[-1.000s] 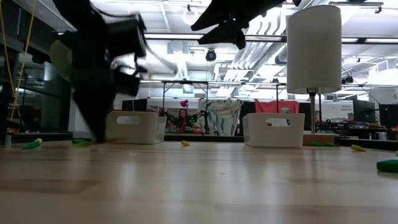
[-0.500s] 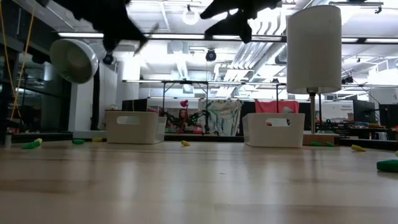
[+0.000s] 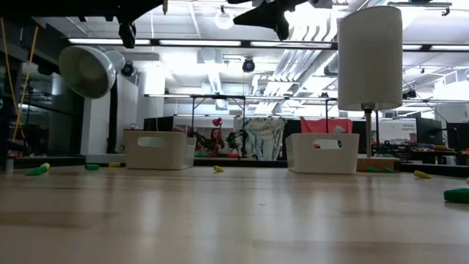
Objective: Sort crayons
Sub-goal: Put the yellow crayon into the gray bin, then return to Home Position
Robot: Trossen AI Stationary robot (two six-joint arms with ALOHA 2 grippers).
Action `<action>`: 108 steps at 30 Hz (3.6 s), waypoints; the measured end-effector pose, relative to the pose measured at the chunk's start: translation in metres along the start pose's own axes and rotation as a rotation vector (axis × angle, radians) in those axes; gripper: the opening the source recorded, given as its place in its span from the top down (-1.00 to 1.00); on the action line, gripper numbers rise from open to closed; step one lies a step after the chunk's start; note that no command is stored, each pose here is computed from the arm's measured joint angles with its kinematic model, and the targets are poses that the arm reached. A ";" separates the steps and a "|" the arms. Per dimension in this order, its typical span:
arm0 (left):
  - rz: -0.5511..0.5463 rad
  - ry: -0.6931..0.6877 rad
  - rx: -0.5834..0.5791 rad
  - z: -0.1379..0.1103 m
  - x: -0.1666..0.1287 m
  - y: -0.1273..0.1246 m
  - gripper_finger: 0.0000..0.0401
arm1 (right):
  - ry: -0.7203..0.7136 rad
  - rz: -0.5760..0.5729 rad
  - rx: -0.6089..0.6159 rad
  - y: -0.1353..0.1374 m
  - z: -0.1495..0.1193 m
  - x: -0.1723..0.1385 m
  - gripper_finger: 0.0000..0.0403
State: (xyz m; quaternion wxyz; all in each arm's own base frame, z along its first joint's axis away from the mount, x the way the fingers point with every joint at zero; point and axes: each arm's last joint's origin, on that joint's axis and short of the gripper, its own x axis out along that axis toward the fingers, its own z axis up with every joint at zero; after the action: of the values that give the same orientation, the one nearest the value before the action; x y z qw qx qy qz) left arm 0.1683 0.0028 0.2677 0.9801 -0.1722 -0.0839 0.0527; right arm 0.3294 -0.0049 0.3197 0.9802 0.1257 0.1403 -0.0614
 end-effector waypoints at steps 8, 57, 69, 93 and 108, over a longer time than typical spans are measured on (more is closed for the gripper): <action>-0.054 0.003 0.130 -0.003 0.005 -0.001 1.00 | 0.000 0.010 0.093 0.003 -0.001 0.000 0.00; 1.282 0.866 -0.182 -0.025 0.113 0.185 1.00 | 0.174 -0.293 -0.026 -0.018 0.002 -0.063 0.00; 1.337 0.988 -0.320 -0.056 0.107 0.212 1.00 | 0.221 -0.342 0.058 -0.017 -0.012 -0.042 0.00; 1.341 1.072 -0.345 -0.067 0.103 0.216 0.89 | 0.250 -0.354 0.076 -0.018 -0.019 -0.032 0.00; 1.240 0.998 -0.320 -0.034 0.103 0.199 0.32 | 0.252 -0.353 0.068 -0.018 -0.019 -0.032 0.00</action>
State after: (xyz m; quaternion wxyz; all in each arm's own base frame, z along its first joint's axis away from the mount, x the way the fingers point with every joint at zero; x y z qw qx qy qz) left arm 0.2607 0.1916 0.1820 0.6581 -0.3288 0.4672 0.4904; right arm 0.2914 -0.0143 0.3071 0.9242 0.1386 0.2792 -0.2207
